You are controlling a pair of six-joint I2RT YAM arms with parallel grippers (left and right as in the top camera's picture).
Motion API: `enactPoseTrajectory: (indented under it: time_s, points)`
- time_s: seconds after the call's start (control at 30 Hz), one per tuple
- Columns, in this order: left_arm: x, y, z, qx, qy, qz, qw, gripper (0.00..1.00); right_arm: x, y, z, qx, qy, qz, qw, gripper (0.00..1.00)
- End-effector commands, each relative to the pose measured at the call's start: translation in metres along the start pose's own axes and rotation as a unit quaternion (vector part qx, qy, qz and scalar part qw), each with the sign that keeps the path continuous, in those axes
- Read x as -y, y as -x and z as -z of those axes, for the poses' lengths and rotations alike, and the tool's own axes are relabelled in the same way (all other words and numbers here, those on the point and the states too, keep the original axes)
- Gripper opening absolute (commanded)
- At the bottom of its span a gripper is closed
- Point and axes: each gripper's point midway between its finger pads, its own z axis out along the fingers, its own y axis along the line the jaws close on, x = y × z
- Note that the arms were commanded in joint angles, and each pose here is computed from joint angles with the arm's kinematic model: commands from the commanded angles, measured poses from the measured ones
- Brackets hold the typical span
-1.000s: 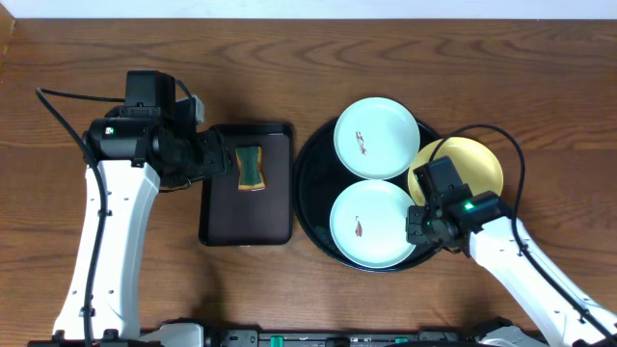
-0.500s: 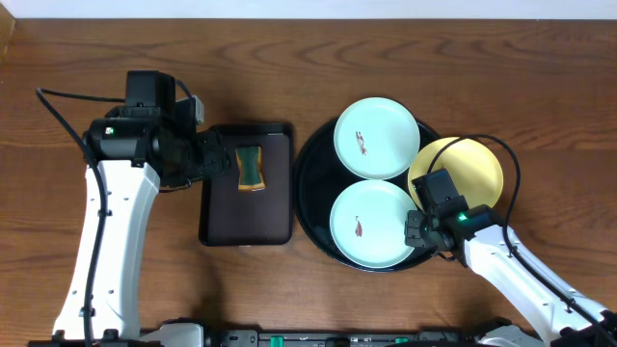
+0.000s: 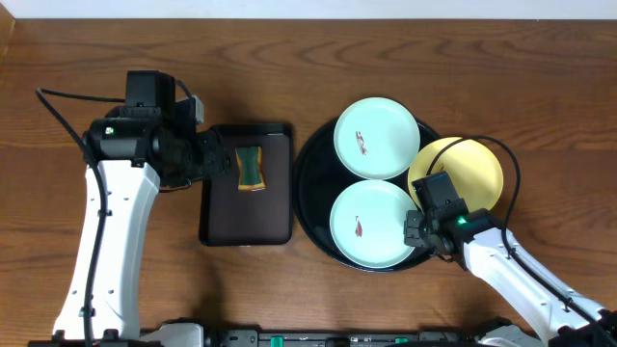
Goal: Clean dirty plates on tray and stack at the side
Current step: 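Move left gripper over the sponge and right gripper to the yellow plate edge, then lower the left gripper and grasp the orange-green sponge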
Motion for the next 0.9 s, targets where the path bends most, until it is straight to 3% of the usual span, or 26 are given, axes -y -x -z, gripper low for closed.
enactPoseTrajectory:
  time_s: [0.0,0.2,0.53,0.87]
  points:
    - [0.001,-0.005,-0.004,-0.011,-0.004,0.000,1.000,0.59,0.002,-0.003,-0.005,-0.001,-0.009,-0.001,1.000,0.12]
    - [-0.001,-0.005,-0.004,-0.010,0.000,0.000,1.000,0.59,0.003,-0.004,-0.007,-0.004,-0.011,0.000,1.000,0.03]
    - [-0.004,0.003,-0.014,0.004,0.007,0.011,1.000,0.59,0.002,-0.003,-0.007,-0.003,-0.010,0.000,1.000,0.01]
    - [0.001,0.005,-0.079,-0.028,0.034,-0.024,0.999,0.68,0.002,-0.003,-0.007,-0.003,-0.010,0.000,1.000,0.01]
